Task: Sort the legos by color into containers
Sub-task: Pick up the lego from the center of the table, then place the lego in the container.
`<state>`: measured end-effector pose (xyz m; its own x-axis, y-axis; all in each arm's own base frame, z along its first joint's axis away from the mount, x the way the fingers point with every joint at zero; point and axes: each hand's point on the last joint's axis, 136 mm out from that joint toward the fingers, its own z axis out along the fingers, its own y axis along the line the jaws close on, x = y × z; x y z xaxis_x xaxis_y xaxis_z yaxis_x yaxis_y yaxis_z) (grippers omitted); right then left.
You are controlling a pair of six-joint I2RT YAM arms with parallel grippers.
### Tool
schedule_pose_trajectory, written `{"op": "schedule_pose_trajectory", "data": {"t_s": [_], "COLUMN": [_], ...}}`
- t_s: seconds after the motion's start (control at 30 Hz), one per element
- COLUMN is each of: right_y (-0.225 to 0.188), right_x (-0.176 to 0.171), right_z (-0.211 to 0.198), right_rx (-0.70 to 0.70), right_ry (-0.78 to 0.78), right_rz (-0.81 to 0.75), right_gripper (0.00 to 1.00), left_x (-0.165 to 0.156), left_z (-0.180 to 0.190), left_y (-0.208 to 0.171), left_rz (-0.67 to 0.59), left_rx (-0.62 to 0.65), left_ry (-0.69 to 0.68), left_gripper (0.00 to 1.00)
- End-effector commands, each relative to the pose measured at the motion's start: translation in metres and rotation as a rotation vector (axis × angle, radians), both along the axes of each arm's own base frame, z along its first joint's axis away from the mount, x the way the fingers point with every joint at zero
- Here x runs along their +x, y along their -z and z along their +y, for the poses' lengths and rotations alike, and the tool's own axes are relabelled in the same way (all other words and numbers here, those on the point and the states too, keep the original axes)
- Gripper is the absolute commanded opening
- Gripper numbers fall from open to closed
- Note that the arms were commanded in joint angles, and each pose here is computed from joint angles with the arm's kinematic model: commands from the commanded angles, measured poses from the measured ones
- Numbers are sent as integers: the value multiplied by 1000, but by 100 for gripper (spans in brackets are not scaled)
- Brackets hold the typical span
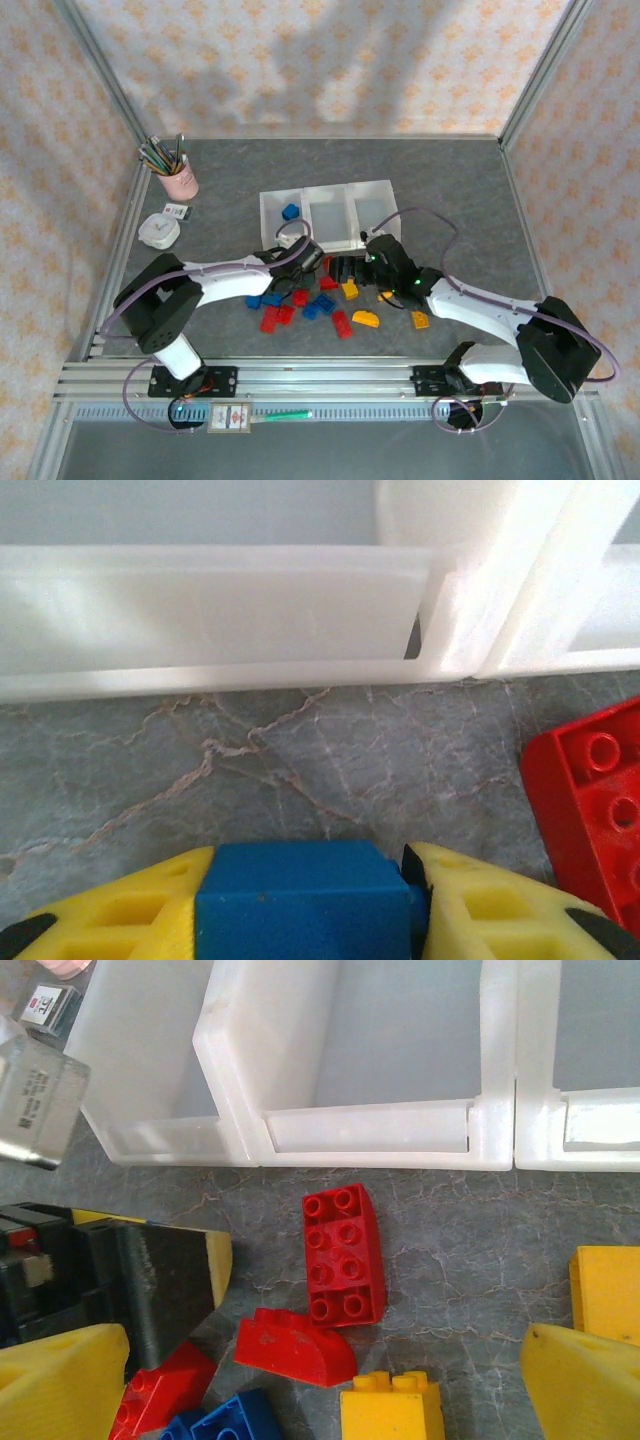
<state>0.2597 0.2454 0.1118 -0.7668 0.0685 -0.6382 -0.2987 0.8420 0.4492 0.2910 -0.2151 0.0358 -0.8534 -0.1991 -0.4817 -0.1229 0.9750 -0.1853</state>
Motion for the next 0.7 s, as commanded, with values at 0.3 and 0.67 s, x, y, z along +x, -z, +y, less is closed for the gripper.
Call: {"op": "schedule_pose_trajectory", "data": {"t_s": [0.3, 0.67], "right_y": [-43, -51], "right_x": [16, 39], "right_z": [14, 12], "right_rx": [75, 79], "right_ry": [10, 127], "right_rz": [-58, -62], "right_gripper": [100, 100], "left_x": [1, 75], "left_z": [21, 48], "left_y": [-69, -109], "left_rz": [-130, -246], "left_rx": [64, 144], "left_ry": [53, -16], "left_gripper": [42, 42]}}
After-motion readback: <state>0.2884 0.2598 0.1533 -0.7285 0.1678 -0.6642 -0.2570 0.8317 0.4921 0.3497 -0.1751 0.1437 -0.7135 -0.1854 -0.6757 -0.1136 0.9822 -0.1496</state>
